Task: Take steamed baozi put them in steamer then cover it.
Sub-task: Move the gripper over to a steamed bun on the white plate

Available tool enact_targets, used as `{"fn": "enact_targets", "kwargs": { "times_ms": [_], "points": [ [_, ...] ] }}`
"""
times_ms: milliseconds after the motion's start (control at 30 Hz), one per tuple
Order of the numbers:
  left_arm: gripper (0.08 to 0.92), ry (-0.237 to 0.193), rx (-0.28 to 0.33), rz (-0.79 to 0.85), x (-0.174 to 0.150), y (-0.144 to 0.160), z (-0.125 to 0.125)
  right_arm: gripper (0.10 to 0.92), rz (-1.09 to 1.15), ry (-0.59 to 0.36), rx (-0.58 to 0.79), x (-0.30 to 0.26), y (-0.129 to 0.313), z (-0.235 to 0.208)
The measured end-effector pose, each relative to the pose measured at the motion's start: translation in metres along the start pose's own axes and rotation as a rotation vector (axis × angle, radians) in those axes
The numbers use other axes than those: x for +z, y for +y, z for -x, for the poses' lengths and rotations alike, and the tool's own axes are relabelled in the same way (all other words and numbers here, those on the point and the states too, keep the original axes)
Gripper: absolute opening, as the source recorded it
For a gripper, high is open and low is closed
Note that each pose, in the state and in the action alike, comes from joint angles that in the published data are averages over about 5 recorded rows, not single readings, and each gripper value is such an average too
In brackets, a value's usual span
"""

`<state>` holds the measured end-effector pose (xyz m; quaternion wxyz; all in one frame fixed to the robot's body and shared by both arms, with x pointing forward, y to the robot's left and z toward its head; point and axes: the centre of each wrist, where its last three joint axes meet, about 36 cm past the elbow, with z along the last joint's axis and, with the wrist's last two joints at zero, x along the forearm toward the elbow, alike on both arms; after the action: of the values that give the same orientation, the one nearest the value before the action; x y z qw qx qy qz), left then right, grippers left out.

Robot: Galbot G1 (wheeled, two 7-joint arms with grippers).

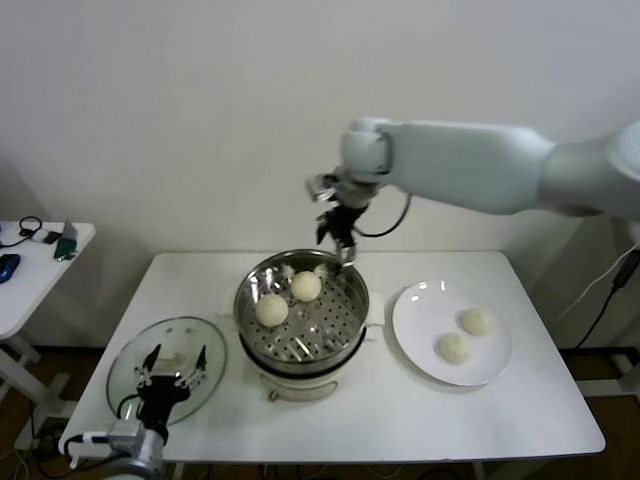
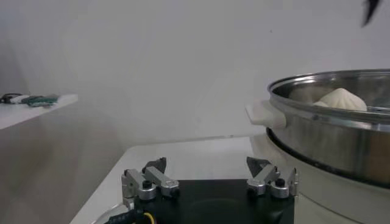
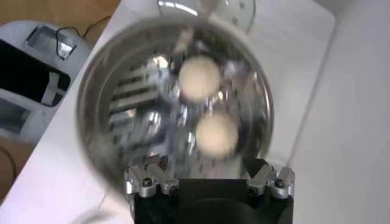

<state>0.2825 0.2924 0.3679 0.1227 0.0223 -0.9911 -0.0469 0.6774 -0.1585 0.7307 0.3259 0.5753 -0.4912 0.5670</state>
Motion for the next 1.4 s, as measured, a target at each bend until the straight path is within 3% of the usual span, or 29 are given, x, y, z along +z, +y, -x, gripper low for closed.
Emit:
{"fn": "enact_targets", "kwargs": {
  "times_ms": [267, 500, 1400],
  "points": [
    [0.823, 0.003, 0.005, 0.004, 0.001, -0.002, 0.001, 0.823, 0.133, 0.066, -0.031, 0.112, 0.07, 0.015],
    [0.823, 0.01, -0.001, 0.006, 0.003, 0.0, 0.001, 0.823, 0.198, 0.103, -0.048, 0.162, 0.113, 0.061],
    [0.823, 0.028, -0.007, 0.011, 0.012, -0.001, -0.004, 0.823, 0.26, 0.171, -0.085, 0.186, 0.159, 0.206]
  ]
}}
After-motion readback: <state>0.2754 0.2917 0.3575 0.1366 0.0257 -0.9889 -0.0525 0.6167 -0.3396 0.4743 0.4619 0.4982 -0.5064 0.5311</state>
